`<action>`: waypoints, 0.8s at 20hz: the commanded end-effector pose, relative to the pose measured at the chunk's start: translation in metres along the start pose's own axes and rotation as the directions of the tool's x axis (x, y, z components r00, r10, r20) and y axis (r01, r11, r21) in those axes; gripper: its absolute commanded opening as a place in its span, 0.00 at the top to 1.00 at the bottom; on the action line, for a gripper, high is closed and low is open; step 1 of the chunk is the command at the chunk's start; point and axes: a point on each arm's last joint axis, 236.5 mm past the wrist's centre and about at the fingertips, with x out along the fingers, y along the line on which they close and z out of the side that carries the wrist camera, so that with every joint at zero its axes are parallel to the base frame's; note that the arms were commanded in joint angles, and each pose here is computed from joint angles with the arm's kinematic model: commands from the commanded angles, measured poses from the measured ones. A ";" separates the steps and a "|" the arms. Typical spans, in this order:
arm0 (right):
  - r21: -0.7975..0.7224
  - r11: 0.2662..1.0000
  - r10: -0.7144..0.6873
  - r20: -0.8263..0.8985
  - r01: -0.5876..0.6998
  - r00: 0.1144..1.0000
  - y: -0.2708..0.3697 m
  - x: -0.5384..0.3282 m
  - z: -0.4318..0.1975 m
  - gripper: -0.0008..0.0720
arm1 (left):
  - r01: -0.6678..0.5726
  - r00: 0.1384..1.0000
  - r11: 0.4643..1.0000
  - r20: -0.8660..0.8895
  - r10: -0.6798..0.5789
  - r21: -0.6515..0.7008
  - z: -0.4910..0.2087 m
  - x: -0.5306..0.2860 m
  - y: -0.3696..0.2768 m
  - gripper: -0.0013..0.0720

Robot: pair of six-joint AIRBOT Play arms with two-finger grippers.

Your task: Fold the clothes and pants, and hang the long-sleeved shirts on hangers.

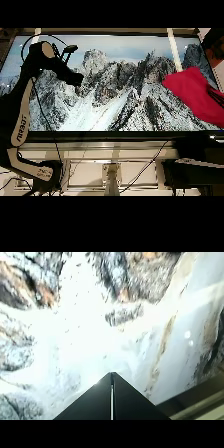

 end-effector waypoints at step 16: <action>-0.113 0.986 0.123 -0.012 -0.124 0.992 0.104 -0.039 -0.015 0.97 | -0.082 0.992 0.997 -0.097 0.083 0.015 -0.031 -0.003 0.017 0.98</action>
